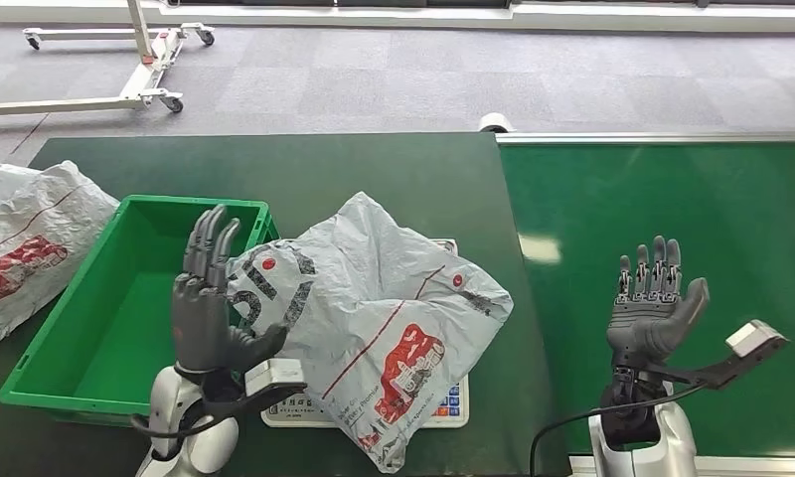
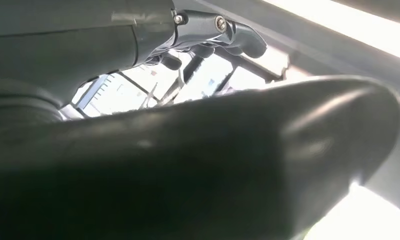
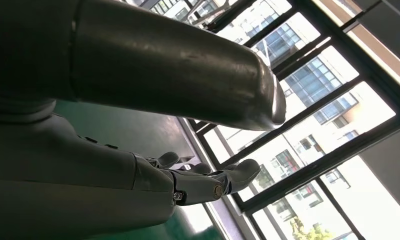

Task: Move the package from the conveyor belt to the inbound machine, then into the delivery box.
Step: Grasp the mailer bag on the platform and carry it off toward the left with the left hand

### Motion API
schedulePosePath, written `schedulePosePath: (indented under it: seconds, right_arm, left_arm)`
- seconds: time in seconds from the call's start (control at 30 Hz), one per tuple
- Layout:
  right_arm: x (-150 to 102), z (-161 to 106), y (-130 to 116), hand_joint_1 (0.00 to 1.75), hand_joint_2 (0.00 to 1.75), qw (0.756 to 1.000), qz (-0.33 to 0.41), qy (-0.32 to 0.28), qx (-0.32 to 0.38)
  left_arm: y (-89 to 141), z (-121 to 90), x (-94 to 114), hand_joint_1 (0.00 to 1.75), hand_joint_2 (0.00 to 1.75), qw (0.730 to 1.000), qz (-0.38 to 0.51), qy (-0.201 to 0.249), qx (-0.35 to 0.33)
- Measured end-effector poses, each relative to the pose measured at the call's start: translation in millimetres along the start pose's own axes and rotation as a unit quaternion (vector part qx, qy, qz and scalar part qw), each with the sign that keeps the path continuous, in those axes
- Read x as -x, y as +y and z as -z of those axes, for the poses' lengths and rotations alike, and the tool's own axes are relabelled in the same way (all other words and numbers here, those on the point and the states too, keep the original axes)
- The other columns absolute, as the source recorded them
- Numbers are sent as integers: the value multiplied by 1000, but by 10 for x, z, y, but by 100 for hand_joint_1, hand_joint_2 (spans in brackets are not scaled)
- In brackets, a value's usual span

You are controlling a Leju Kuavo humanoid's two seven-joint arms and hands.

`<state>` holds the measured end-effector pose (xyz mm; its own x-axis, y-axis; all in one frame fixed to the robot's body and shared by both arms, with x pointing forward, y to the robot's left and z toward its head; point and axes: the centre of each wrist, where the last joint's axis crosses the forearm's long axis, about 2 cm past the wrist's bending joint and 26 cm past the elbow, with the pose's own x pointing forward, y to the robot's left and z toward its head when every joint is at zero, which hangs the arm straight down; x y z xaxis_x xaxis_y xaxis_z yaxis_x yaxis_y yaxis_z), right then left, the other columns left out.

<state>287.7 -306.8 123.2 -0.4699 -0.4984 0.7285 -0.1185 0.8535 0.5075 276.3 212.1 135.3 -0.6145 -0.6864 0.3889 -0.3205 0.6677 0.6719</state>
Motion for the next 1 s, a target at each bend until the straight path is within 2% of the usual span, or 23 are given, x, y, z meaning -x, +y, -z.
schedulePosePath:
  seconds: [0.1, 0.17, 0.3, 0.57, 0.8, 0.9, 0.93, 1.0]
  right_arm:
    - [0, -12, 0, 0, 0, 1000, 5, 1, 9]
    - [3, -29, -11, 0, 0, 1000, 7, 0, 16]
    - [7, -152, -80, 0, 0, 999, 9, 7, 36]
    - [53, -356, -141, 0, 0, 998, 15, 29, 58]
    - [79, -378, -139, 0, 0, 997, 17, 33, 62]
    - [79, -371, -136, 0, 0, 997, 18, 33, 62]
    - [79, -370, -135, 0, 0, 997, 18, 33, 61]
    - [80, -371, -135, 0, 0, 997, 18, 33, 62]
  left_arm:
    - [-294, 170, 216, 0, 0, 993, 54, -8, 105]
    - [-492, 198, 357, 0, 0, 981, 84, -13, 173]
    - [-730, 129, 543, 0, 175, 951, 118, -14, 285]
    - [-856, 158, 679, 0, 175, 887, 153, 2, 435]
    - [-836, 254, 737, 0, 175, 873, 161, 2, 460]
    - [-827, 302, 743, 50, 175, 872, 163, 1, 462]
    - [-825, 313, 745, 93, 175, 872, 163, 0, 462]
    - [-822, 316, 750, 147, 175, 871, 163, 0, 463]
